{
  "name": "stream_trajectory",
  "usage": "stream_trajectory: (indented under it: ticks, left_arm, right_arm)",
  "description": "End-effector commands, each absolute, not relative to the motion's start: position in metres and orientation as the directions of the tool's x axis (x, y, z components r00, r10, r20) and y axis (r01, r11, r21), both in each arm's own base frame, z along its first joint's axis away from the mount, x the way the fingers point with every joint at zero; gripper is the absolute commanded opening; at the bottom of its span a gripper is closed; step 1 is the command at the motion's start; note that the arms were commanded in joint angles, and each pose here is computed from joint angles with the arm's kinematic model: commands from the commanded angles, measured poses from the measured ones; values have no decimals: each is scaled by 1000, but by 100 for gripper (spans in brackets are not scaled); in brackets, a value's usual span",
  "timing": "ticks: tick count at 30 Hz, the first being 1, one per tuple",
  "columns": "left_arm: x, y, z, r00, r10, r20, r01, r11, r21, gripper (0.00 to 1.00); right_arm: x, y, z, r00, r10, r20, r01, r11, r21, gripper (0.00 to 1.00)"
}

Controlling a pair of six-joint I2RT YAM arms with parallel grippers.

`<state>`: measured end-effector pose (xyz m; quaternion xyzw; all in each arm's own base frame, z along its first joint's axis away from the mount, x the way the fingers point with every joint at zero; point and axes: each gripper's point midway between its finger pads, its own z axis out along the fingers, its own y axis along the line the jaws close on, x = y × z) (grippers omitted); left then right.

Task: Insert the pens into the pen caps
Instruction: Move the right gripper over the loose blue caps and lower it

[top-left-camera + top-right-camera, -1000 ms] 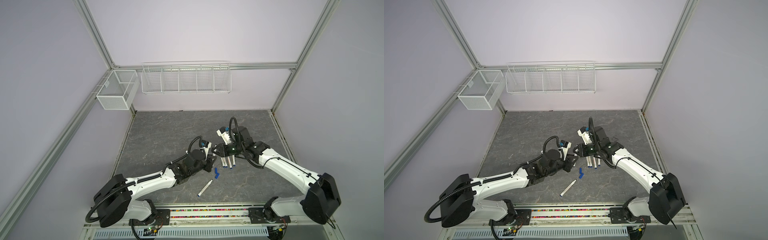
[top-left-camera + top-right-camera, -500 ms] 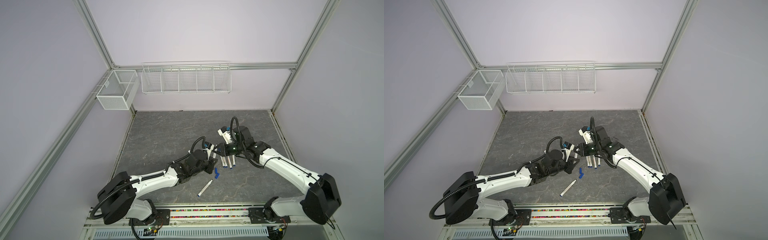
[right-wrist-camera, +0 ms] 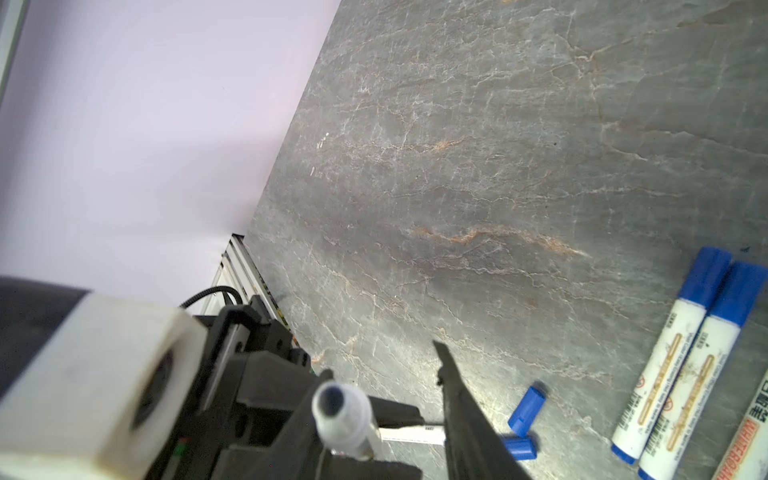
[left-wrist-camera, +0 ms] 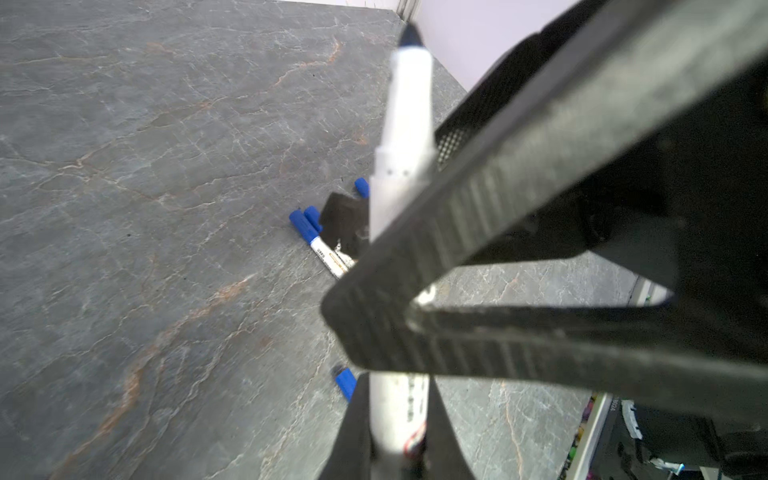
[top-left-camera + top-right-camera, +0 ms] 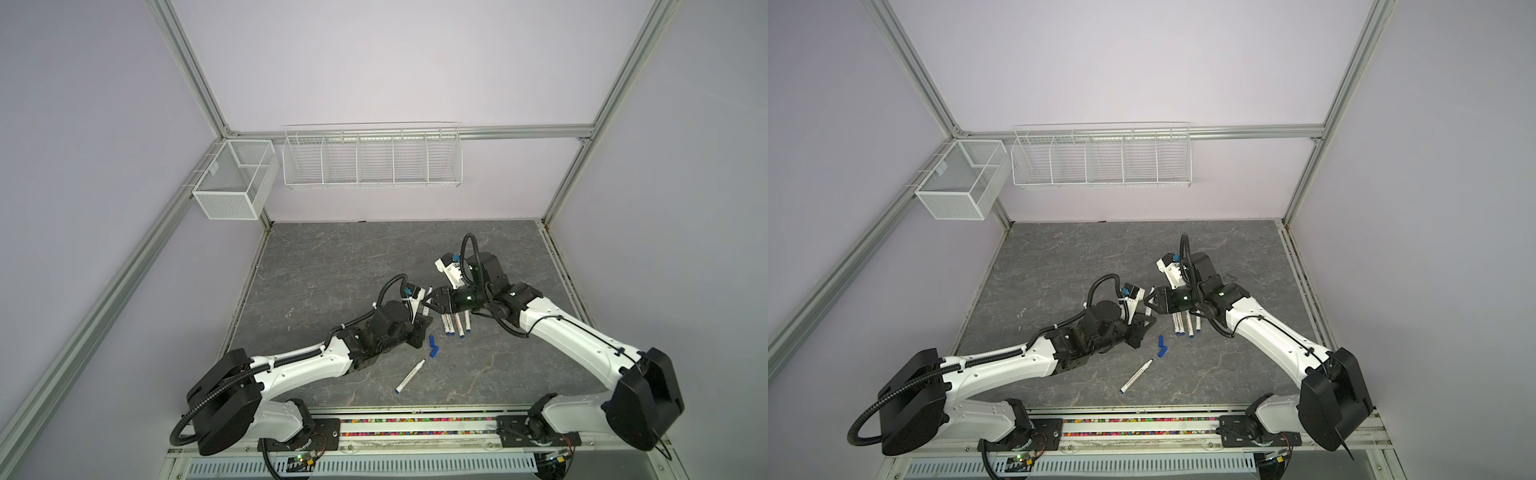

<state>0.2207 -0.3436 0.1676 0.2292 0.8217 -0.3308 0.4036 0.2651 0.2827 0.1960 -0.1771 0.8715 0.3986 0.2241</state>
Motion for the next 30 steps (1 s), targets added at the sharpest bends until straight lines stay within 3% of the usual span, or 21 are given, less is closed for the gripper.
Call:
stream_trajectory:
  ticks: [1,7,16,30]
  left_arm:
    - [241,-316,172,-543,36,-839,536,785,-313,0]
    - [249,-279,142,-573,86,-815,404,895,-190,0]
    - [243,-278,131,-601,152,-785,427,891,-154,0]
    - [241,-271,129,-604,144,-784,414,897,-155,0]
  right_arm:
    - [253,258,164,-859,-182,-478,-449,715,536,47]
    - [238,241,120,-884,-289,-368,-433,803,410,46]
    - [224,251,71,-899,-397,-187,-438,841,318,44]
    - [239,256,38,-905,-417,-86,-426,884,193,41]
